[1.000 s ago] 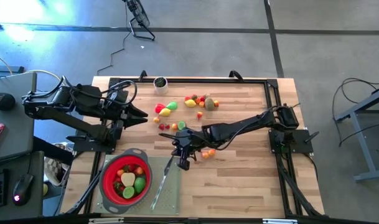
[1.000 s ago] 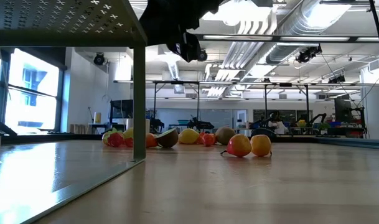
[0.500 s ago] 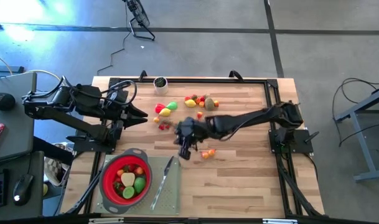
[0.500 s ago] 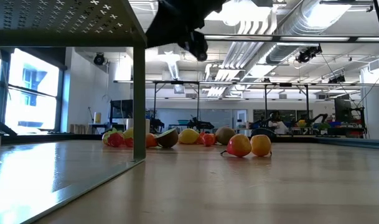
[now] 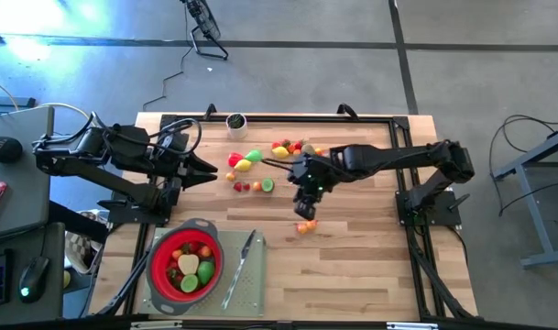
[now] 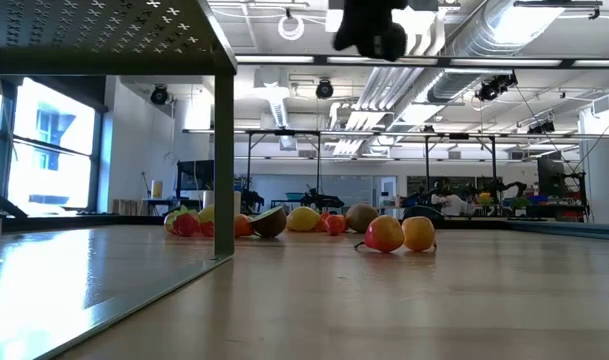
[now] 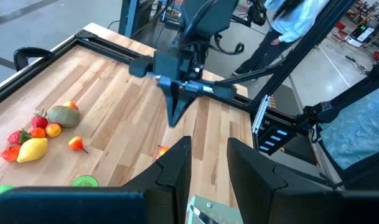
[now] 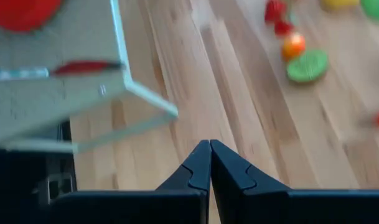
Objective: Pick & Place Fruit
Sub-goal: Put the pear into the red strainer bowl on the shelf
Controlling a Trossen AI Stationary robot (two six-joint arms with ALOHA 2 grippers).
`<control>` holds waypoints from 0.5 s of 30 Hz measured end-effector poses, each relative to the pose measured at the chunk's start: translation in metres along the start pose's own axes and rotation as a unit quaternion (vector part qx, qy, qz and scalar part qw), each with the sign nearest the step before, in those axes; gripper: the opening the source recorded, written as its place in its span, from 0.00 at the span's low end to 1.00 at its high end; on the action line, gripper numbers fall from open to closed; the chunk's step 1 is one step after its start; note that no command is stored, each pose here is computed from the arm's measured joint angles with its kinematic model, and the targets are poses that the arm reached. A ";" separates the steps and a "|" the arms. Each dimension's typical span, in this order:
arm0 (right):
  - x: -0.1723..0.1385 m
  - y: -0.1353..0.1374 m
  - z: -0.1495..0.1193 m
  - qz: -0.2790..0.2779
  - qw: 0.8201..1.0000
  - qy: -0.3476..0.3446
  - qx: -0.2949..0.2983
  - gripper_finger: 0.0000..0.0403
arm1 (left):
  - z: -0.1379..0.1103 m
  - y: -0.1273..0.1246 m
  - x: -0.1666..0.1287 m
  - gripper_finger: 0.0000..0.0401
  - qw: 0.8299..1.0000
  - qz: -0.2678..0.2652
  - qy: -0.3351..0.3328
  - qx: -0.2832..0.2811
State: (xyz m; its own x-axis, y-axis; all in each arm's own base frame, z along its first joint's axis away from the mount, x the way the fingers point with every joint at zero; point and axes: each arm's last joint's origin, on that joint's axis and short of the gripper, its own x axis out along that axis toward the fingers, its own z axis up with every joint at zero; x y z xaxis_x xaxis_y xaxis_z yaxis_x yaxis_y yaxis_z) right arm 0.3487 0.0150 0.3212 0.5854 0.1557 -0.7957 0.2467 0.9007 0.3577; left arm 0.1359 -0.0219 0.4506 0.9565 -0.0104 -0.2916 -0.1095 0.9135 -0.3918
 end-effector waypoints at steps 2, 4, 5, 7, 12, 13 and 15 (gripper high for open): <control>-0.002 -0.004 -0.009 -0.023 0.999 0.044 0.008 0.01 | 0.000 0.000 0.000 0.25 1.000 0.000 0.000 0.000; -0.003 -0.007 -0.016 -0.041 0.996 0.078 0.013 0.01 | 0.000 0.000 0.000 0.25 1.000 0.000 0.000 0.000; -0.003 -0.008 -0.019 -0.048 0.994 0.094 0.015 0.01 | 0.000 0.000 0.000 0.25 1.000 0.000 0.000 0.000; -0.001 -0.009 -0.024 -0.060 0.991 0.120 0.016 0.01 | 0.000 0.000 0.000 0.25 1.000 0.000 0.000 0.000; 0.003 -0.006 -0.030 -0.053 0.988 0.144 -0.028 0.01 | 0.000 0.000 0.000 0.25 1.000 0.000 0.000 0.000; 0.005 -0.006 -0.032 -0.041 0.987 0.150 -0.036 0.01 | 0.000 0.000 0.000 0.25 1.000 0.000 0.000 0.000; 0.010 -0.007 -0.040 -0.021 0.984 0.175 -0.036 0.01 | 0.000 0.000 0.000 0.25 1.000 0.000 0.000 0.000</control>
State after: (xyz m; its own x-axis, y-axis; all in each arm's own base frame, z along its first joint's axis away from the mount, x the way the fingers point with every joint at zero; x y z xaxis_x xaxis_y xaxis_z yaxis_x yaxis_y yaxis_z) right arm 0.3217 0.0263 0.2916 0.2707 0.2369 -0.9331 0.2028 0.9334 0.2959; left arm 0.1360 -0.0218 0.4505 0.9563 -0.0100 -0.2921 -0.1100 0.9136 -0.3916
